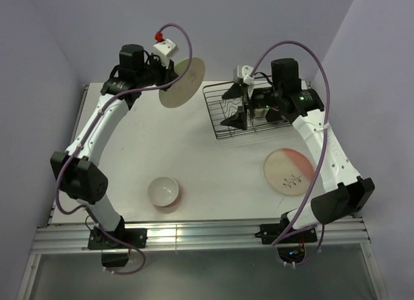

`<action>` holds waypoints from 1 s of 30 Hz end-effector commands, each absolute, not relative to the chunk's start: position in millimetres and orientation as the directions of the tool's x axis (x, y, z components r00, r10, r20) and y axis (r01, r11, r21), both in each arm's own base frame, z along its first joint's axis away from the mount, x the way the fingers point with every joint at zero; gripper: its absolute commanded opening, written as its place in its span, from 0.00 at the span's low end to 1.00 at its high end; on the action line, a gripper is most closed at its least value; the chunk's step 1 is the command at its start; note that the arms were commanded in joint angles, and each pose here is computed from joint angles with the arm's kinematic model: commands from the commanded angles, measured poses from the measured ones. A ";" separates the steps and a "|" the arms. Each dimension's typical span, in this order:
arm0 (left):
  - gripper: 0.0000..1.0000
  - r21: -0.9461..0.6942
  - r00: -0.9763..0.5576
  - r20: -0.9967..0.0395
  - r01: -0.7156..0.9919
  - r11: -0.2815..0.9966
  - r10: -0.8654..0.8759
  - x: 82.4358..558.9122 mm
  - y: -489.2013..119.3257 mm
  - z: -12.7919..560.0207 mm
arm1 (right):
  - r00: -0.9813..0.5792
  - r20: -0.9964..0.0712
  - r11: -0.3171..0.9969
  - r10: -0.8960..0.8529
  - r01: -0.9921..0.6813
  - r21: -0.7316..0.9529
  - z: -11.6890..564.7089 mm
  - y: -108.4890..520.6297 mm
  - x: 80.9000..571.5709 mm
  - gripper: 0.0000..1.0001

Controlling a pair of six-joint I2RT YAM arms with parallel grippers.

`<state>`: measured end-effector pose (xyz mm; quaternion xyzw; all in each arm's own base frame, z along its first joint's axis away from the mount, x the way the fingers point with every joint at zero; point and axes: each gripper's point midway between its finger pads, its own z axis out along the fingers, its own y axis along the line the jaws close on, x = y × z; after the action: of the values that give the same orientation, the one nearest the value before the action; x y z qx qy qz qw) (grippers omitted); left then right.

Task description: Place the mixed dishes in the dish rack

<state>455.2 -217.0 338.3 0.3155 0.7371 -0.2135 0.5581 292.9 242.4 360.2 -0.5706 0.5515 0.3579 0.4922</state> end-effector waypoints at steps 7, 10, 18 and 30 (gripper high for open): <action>0.00 0.471 0.391 -0.882 0.739 0.482 0.262 503.5 -303.5 411.3 | 0.016 -0.958 0.240 -0.287 -0.967 -0.088 335.6 173.6 287.4 1.00; 0.00 0.505 0.452 -0.863 0.745 0.436 0.226 512.4 -332.4 412.3 | -0.024 -0.958 0.301 -0.287 -0.951 -0.066 323.3 152.8 291.0 1.00; 0.00 0.522 0.552 -0.832 0.737 0.429 0.063 524.8 -372.0 428.3 | -0.126 -0.944 0.392 -0.304 -0.920 -0.004 282.1 121.8 289.4 1.00; 0.00 0.457 0.502 -0.865 0.791 0.406 -0.007 532.2 -394.2 397.2 | -0.207 -0.939 0.423 -0.274 -0.903 0.076 261.5 112.2 290.9 1.00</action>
<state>549.1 -390.3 293.2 0.4703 0.5452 -0.2843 0.6330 293.8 111.4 254.1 -0.4158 0.7127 0.3317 0.4574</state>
